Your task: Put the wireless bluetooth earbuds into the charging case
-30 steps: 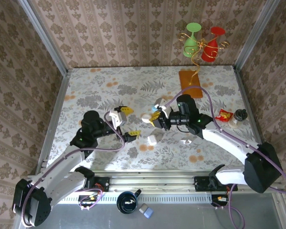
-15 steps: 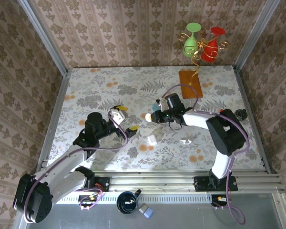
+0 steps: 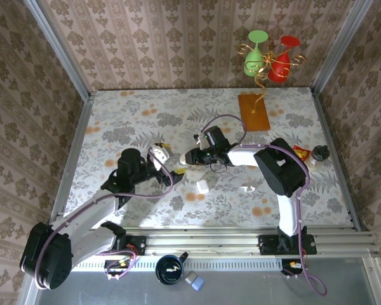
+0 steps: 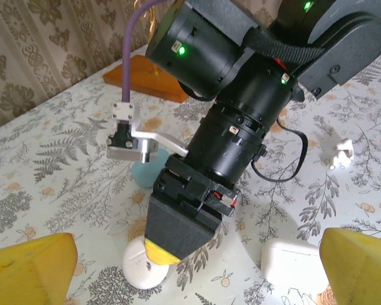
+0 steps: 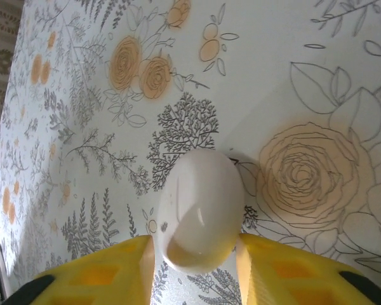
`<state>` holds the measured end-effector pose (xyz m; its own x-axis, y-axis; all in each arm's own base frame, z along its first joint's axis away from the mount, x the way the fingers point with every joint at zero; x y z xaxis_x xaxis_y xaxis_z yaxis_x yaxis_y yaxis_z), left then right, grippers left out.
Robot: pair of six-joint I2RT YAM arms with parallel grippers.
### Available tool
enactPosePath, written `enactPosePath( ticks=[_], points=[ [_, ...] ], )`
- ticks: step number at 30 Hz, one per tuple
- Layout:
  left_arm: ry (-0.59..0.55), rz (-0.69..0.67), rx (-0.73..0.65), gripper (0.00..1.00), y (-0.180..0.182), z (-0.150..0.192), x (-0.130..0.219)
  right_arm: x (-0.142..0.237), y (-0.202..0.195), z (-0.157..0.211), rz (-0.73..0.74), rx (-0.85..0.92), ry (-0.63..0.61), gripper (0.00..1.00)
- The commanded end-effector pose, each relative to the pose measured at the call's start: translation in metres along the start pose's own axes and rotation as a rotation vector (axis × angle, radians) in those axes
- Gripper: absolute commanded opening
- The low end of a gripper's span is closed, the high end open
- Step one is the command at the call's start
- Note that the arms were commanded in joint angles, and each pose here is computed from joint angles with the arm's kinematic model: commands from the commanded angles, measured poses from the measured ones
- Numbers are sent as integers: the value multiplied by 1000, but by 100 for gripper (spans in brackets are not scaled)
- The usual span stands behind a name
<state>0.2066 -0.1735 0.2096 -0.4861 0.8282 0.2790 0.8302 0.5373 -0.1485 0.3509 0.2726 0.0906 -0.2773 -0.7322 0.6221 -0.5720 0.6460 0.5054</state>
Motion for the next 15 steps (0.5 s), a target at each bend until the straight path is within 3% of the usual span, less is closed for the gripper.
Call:
enactPosePath(
  ticks=[1,4,7,15],
  points=[
    [31,-14,32,98,4,5,-2,20,8,-19,54,85,-58,51],
    [52,-18,34,99,6,10,-5,40,9,-18,152,132,-92,65],
    [72,-38,63,100,10,13,-8,61,7,-10,258,150,-128,70],
    [87,-52,155,100,23,29,-15,102,25,38,449,128,-57,72]
  ],
)
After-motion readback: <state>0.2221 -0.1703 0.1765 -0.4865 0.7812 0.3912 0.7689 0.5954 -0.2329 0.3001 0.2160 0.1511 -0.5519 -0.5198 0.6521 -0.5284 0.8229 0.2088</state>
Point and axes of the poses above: each hand's point on the last joint's axis, 136 mm out from that joint toward the fingers, its own x axis back along the fingers, its own y axis along the line the jaws close on, z = x × y, the point moved 8 cm from there along x, back along the fingers, and after that the axes turned 14 degrees about x, right-handed, at the moved point
